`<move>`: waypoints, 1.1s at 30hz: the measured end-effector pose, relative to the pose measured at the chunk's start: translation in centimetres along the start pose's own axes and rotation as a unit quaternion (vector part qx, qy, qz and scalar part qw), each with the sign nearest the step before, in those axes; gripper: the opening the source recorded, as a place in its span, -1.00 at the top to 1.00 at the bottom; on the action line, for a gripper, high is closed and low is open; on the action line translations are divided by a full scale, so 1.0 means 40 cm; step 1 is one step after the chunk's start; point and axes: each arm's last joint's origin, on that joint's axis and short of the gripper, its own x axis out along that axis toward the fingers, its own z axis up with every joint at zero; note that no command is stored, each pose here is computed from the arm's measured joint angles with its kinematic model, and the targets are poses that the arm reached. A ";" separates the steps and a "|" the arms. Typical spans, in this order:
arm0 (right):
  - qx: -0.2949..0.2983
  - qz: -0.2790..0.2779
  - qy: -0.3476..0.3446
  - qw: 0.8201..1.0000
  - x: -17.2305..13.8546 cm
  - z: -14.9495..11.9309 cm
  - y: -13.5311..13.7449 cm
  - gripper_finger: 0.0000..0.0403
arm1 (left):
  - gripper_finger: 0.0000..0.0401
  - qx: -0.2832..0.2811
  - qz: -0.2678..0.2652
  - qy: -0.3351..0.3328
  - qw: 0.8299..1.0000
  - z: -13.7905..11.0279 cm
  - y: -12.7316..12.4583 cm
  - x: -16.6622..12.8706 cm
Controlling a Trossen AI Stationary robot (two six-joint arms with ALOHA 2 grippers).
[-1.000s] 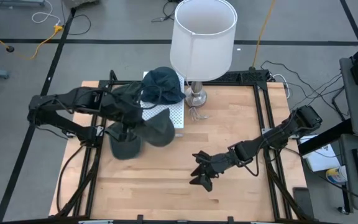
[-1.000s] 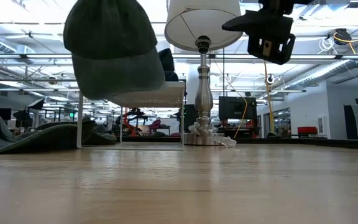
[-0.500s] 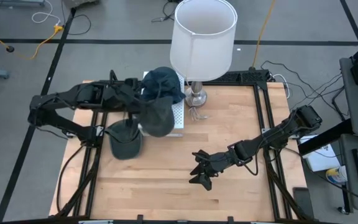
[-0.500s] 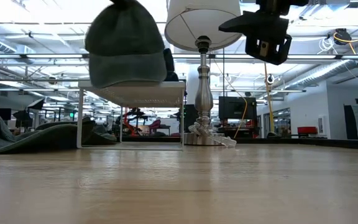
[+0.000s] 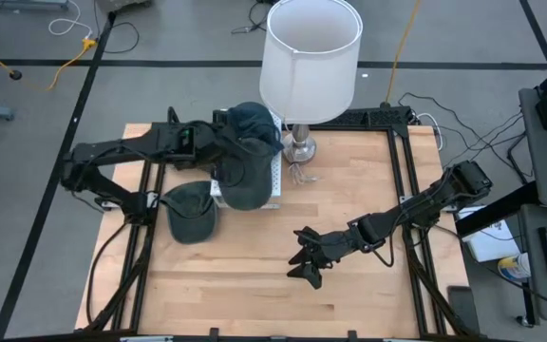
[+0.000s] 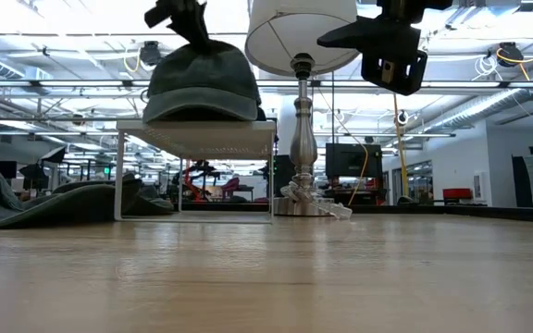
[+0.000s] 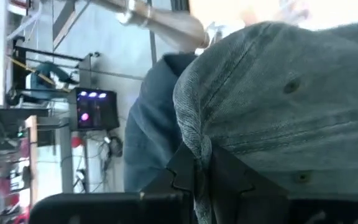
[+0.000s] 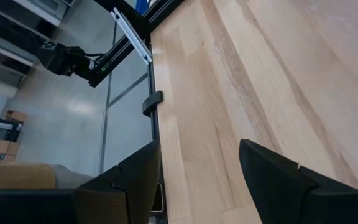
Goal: Pick & Place hat
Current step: Put the bottom right gray cap on the shelf
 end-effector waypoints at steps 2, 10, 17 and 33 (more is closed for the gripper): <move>0.000 0.000 0.000 1.000 0.000 0.000 0.000 -0.07 | 0.89 0.007 0.015 0.007 1.000 -0.003 0.009 0.005; -0.001 0.000 0.000 1.000 0.000 0.000 0.000 -0.07 | 0.89 -0.026 0.041 0.002 0.999 -0.016 0.048 0.021; -0.011 0.003 0.000 1.000 0.000 0.001 0.001 -0.07 | 0.77 -0.082 0.032 0.028 0.996 -0.016 0.034 0.071; -0.026 0.010 -0.006 1.000 0.000 0.004 0.004 -0.07 | 0.80 -0.106 0.038 0.048 0.992 -0.024 -0.061 0.142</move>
